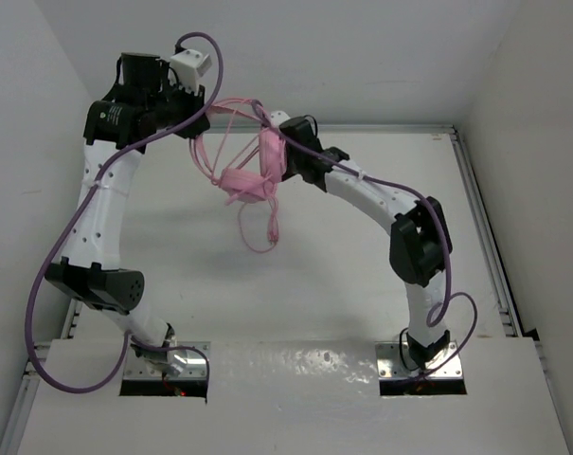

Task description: Wrap the headphones

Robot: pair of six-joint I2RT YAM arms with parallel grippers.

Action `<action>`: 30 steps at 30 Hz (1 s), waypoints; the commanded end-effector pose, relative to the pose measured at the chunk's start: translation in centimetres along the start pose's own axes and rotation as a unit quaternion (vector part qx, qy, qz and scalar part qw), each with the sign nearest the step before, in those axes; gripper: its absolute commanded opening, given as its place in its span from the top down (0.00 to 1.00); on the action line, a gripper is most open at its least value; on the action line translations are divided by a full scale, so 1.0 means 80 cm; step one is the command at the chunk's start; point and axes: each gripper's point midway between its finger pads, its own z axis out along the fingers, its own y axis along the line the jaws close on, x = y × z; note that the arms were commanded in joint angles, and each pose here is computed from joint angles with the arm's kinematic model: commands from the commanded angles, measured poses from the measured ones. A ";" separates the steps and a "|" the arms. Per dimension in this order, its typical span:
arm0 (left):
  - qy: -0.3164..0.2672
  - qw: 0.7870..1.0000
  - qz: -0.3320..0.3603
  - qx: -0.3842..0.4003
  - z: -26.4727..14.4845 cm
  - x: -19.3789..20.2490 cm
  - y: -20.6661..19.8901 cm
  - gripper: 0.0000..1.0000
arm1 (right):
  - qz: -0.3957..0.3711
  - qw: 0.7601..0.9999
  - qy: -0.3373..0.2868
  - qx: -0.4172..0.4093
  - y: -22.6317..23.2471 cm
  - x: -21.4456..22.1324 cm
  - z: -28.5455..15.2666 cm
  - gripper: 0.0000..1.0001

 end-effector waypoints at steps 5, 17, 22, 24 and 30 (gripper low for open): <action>-0.058 0.997 -0.030 -0.040 -0.021 -0.035 0.012 1.00 | 0.101 0.991 -0.081 0.010 -0.015 -0.028 -0.013 1.00; -0.045 0.998 -0.013 -0.033 -0.009 -0.024 0.019 1.00 | 0.151 0.965 -0.209 0.043 -0.083 -0.056 -0.082 1.00; -0.059 0.998 0.000 -0.016 -0.012 -0.034 0.011 1.00 | 0.063 0.979 -0.191 -0.039 -0.047 -0.046 -0.076 0.23; -0.065 0.998 0.003 -0.017 -0.015 -0.039 0.012 1.00 | 0.047 0.980 -0.189 -0.048 -0.044 -0.039 -0.073 0.13; -0.068 0.998 0.002 -0.003 -0.017 -0.043 0.005 1.00 | 0.058 0.972 -0.207 -0.095 -0.027 -0.057 -0.052 0.10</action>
